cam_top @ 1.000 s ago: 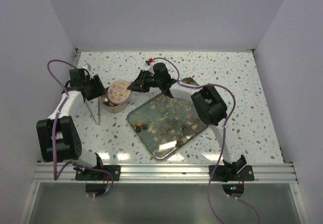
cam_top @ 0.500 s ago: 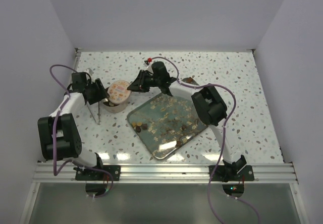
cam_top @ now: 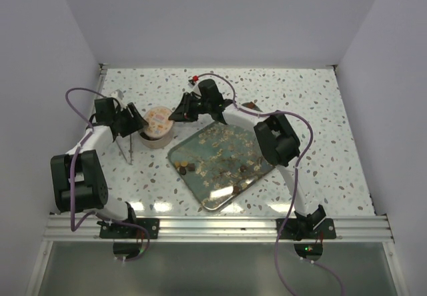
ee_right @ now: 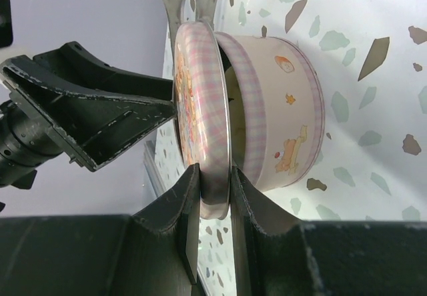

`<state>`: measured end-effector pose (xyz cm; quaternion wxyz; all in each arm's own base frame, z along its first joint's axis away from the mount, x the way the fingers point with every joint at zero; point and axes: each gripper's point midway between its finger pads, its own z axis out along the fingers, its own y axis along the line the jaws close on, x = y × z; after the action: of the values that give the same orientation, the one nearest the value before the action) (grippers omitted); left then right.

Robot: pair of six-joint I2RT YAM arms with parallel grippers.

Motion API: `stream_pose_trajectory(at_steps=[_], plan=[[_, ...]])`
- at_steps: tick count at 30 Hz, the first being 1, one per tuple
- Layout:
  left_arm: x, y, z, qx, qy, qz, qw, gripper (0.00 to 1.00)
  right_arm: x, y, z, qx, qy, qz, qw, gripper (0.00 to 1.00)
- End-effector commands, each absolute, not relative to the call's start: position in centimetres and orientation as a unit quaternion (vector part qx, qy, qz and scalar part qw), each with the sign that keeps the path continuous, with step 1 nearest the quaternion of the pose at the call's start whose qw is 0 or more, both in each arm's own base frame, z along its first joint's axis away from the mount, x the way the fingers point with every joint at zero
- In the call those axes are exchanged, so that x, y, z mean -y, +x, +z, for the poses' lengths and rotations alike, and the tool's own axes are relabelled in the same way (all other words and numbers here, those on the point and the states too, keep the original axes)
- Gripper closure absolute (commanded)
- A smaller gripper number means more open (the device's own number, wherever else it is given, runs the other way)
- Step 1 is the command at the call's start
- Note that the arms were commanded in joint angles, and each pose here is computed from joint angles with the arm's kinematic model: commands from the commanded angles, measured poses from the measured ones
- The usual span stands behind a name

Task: Pack the chocolate

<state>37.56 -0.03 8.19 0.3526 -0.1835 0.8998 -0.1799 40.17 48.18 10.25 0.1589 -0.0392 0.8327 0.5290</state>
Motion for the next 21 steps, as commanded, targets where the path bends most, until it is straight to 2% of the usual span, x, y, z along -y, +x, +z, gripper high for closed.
stream_pose_trajectory(at_steps=[1,10,21], plan=[[1.3,38.0,8.3,-0.890,-0.179,-0.219,0.357,0.38,-46.3,38.7,4.8,-0.883,-0.048,0.450,0.126,0.96],[1.8,37.7,7.7,-0.889,-0.179,-0.231,0.352,0.37,-44.2,37.5,2.1,-0.915,-0.048,0.390,0.095,0.92],[1.7,37.8,8.0,-0.888,-0.177,-0.229,0.357,0.37,-43.3,37.6,1.7,-0.927,-0.051,0.359,0.100,0.71]])
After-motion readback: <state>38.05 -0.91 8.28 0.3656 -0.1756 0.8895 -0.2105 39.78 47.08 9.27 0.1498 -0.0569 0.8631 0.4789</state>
